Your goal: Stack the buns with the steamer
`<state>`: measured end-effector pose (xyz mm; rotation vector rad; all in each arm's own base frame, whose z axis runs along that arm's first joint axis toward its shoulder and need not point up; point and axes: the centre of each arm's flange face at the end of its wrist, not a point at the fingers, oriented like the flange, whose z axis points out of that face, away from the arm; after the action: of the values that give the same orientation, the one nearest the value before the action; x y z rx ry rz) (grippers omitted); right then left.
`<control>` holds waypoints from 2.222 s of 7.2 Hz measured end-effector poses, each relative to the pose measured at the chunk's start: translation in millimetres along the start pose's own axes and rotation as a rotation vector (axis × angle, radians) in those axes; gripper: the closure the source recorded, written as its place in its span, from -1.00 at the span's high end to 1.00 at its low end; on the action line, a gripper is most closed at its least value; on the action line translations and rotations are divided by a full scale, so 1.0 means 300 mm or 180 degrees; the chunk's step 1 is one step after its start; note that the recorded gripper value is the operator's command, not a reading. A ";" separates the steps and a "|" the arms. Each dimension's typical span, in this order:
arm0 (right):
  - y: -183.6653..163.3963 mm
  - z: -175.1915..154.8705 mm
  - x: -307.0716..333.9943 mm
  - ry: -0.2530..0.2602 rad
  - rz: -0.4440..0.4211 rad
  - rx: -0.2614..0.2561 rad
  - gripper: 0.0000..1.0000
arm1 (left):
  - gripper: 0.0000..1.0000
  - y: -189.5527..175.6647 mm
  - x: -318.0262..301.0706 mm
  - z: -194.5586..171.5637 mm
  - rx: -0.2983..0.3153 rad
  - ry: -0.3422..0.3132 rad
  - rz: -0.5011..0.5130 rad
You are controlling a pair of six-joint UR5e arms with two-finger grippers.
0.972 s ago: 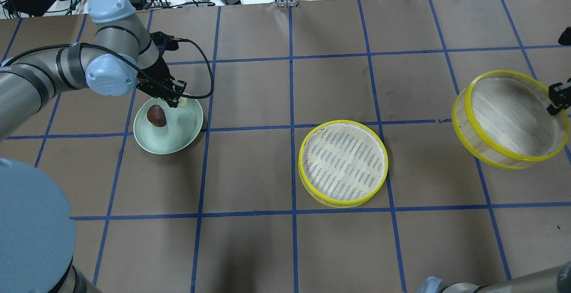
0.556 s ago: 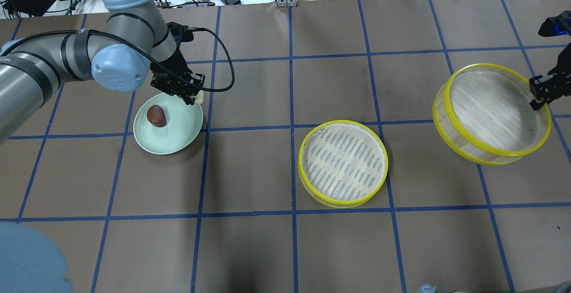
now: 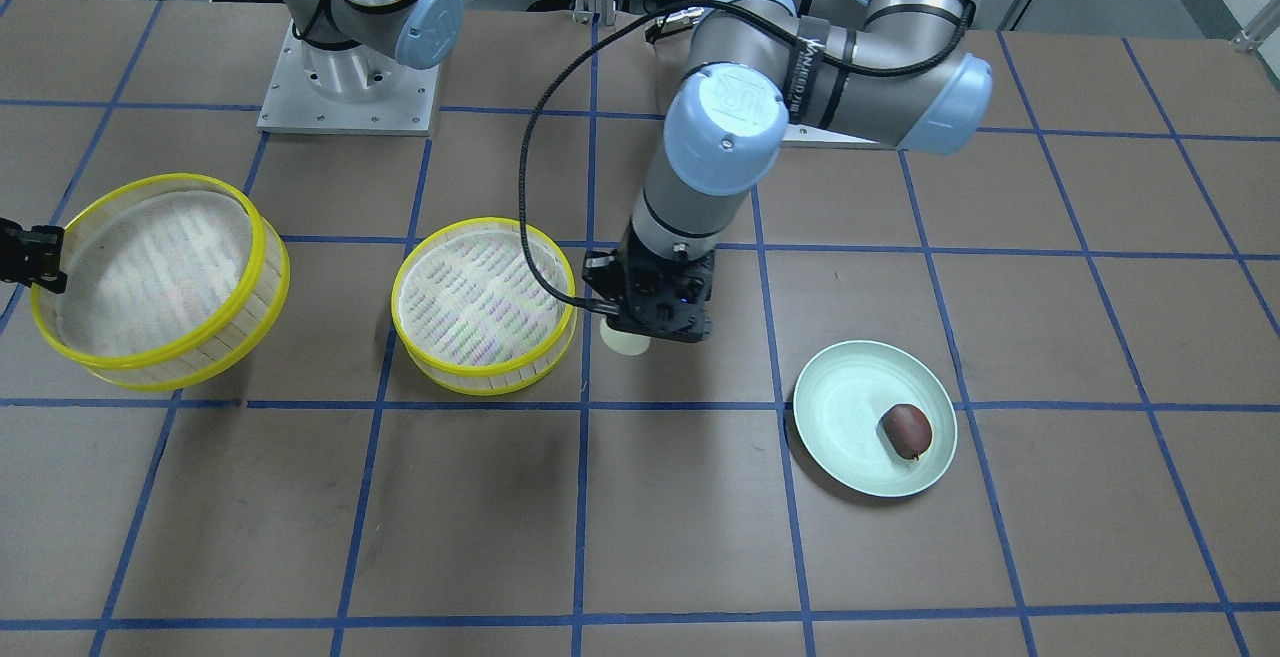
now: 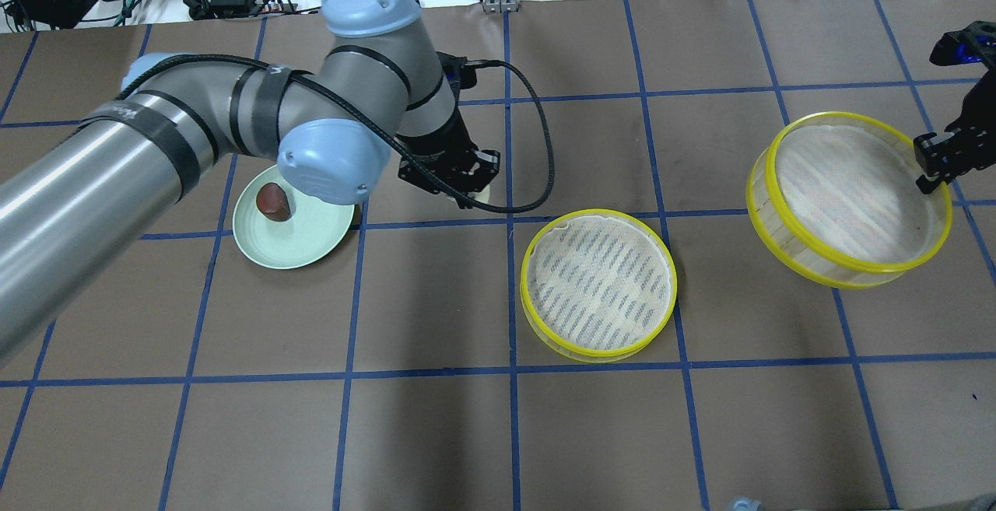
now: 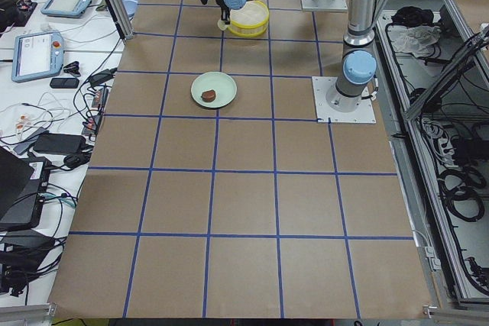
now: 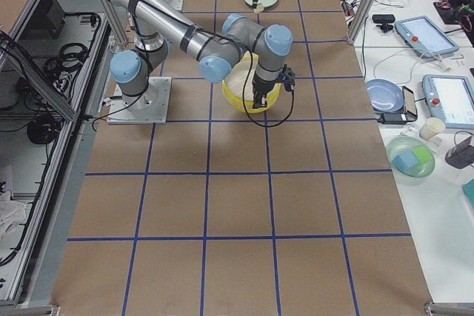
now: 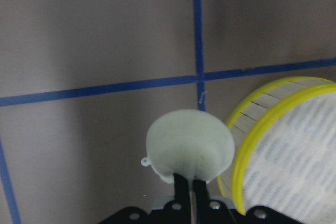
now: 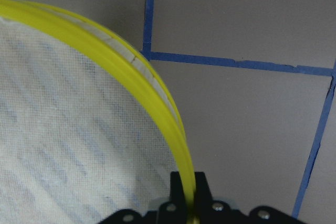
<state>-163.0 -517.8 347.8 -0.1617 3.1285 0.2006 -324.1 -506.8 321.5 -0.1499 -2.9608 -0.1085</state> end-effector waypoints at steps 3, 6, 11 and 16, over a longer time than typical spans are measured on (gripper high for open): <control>0.024 0.031 -0.022 -0.0026 0.0071 -0.0057 -1.00 | -1.00 0.124 0.244 0.107 -0.0047 0.0077 0.0146; 0.040 0.049 -0.039 -0.0036 0.0128 -0.0095 -1.00 | 0.03 0.185 0.253 0.222 -0.0260 0.0014 0.0136; 0.056 0.054 -0.256 0.0024 0.0326 -0.0145 -1.00 | 1.00 0.186 0.256 0.190 -0.0201 -0.0019 0.0104; 0.044 0.089 -0.860 0.0235 0.0389 0.0047 -1.00 | 1.00 -0.089 -0.321 -0.155 0.0279 -0.0549 -0.0164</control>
<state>92.1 -474.8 325.4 0.0230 3.2146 0.1758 -224.8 -546.1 348.2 -0.0745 -3.1354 0.0293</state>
